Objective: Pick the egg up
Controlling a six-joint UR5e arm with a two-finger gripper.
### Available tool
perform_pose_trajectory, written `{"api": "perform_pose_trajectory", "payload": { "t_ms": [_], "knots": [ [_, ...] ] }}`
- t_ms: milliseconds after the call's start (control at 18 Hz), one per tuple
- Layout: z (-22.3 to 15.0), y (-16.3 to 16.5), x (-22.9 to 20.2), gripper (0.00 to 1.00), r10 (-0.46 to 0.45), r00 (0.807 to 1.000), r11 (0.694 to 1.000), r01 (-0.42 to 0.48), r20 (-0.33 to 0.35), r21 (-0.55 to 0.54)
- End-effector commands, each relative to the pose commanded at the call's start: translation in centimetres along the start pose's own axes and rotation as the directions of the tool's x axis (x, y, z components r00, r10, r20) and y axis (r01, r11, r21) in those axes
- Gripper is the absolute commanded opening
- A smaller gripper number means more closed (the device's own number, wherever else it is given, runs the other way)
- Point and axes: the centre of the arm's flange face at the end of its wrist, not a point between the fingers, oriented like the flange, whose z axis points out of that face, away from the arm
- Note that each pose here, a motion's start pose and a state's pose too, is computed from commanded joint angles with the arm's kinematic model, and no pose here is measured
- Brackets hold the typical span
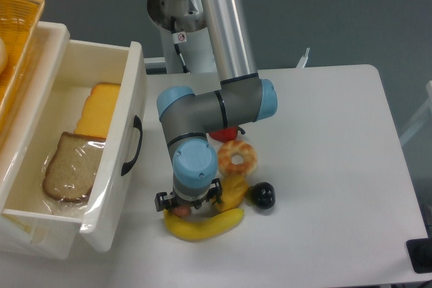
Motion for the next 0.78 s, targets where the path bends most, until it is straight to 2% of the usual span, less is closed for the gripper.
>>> {"api": "perform_pose_trajectory", "payload": {
  "t_ms": [167,389,667,778],
  "knots": [
    [-0.17,0.13,0.01,0.99,0.002,1.0,1.0,-0.002,0.0,0.002],
    [-0.36,0.18,0.16,0.81,0.008,1.0,1.0,-0.008,-0.003,0.004],
    [0.03,0.36,0.25,0.76,0.014,1.0,1.0,-0.014,-0.004,-0.003],
    [0.2,0.39,0.22,0.7,0.015,1.0,1.0,-0.015,-0.003,-0.006]
  ]
}}
